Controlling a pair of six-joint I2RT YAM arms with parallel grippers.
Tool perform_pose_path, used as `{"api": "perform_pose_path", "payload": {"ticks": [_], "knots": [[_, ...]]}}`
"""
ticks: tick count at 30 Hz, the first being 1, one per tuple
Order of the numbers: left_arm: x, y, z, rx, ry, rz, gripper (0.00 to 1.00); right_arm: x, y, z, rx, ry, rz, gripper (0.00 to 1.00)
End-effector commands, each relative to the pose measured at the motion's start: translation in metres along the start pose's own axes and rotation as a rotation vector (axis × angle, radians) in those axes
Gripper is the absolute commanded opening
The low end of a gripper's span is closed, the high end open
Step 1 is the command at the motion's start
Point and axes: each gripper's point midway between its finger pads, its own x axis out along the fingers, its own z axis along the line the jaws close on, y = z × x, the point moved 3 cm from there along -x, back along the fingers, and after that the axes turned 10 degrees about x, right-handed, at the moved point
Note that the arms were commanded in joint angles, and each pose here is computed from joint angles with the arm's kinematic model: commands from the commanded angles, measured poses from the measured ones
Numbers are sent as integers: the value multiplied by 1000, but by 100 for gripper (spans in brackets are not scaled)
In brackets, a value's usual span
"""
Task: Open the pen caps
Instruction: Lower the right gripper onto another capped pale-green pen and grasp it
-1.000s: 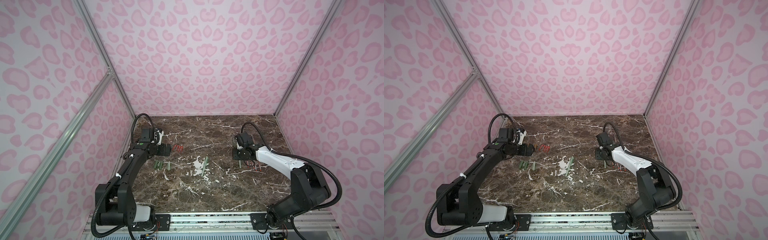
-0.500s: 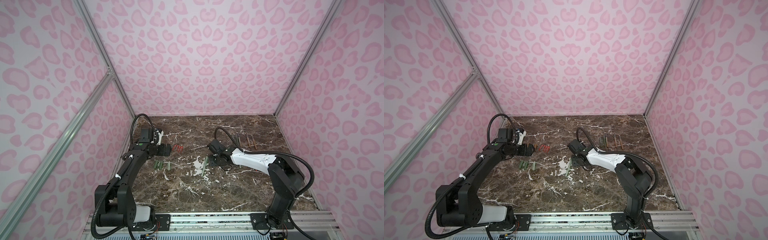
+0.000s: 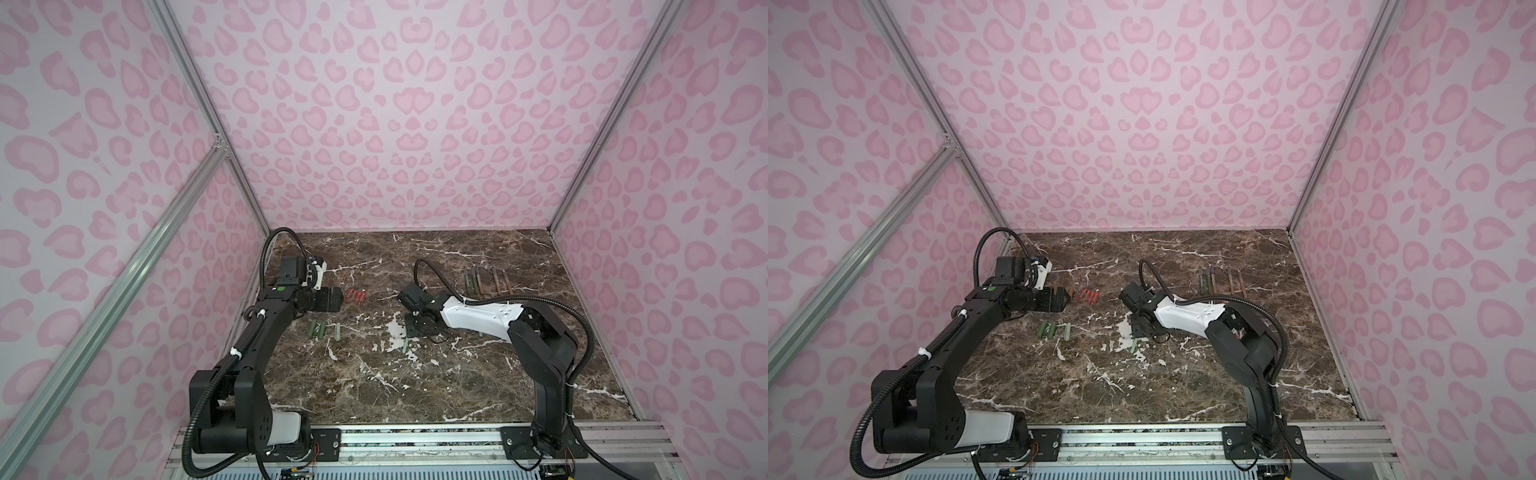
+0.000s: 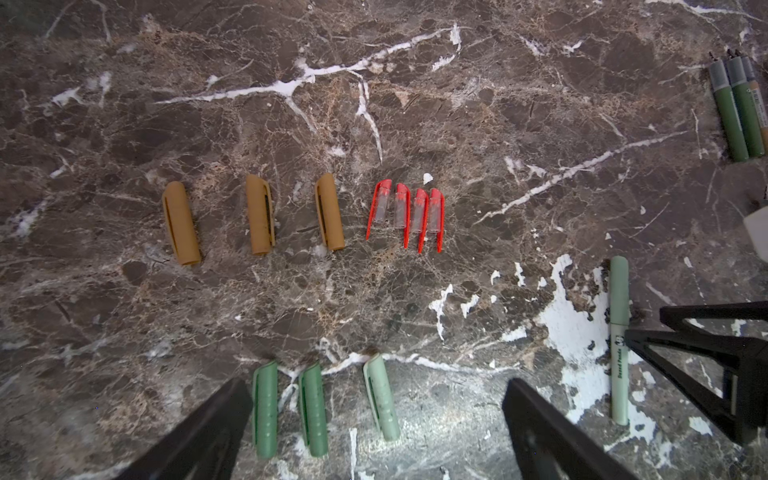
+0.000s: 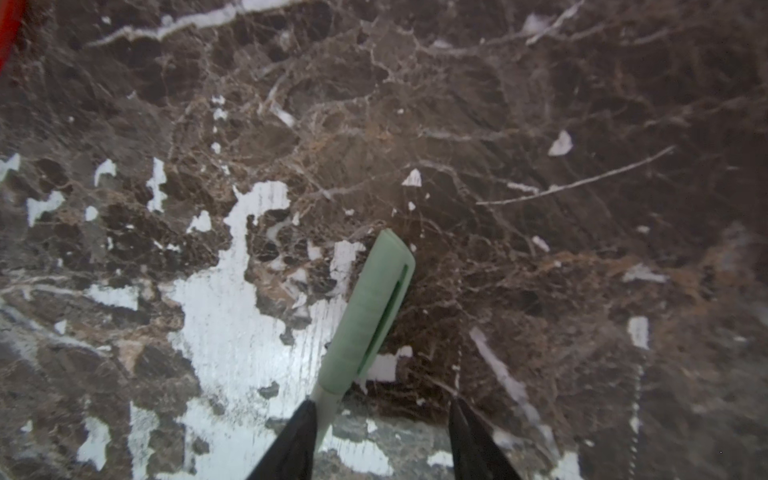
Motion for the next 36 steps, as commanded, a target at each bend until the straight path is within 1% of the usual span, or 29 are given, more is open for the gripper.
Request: {"api": "perform_pose_path", "payload": {"ticks": [1,4,9,12,17,19,20,23,27,29,33,36], "knots": [[-1,-6,0,6,5,-32,98,5,7,-5,-4,33,27,51],[0,-6,0,4,5,-31,98,8,10,-6,-6,33,41,47],[0,-6,0,4,7,-31,98,9,13,-4,-15,37,58,45],[-1,-6,0,3,5,-32,98,10,18,-8,-17,50,78,39],[0,-6,-1,-2,12,-32,98,5,24,-13,-21,50,88,24],[0,-7,-1,-2,15,-32,98,3,25,-14,-24,49,90,22],[0,-7,-1,-4,14,-32,98,2,26,-15,-26,50,92,22],[0,-8,-1,-6,17,-30,98,-1,29,-15,-36,53,95,27],[0,-9,-2,-7,18,-32,98,0,36,-15,-53,57,115,26],[0,-8,-2,-9,19,-30,98,0,37,-15,-58,56,118,21],[0,-10,-6,-16,53,-39,98,0,33,-11,-73,44,114,8],[-4,-16,-18,-35,135,-65,99,-5,25,-5,-93,21,86,6]]}}
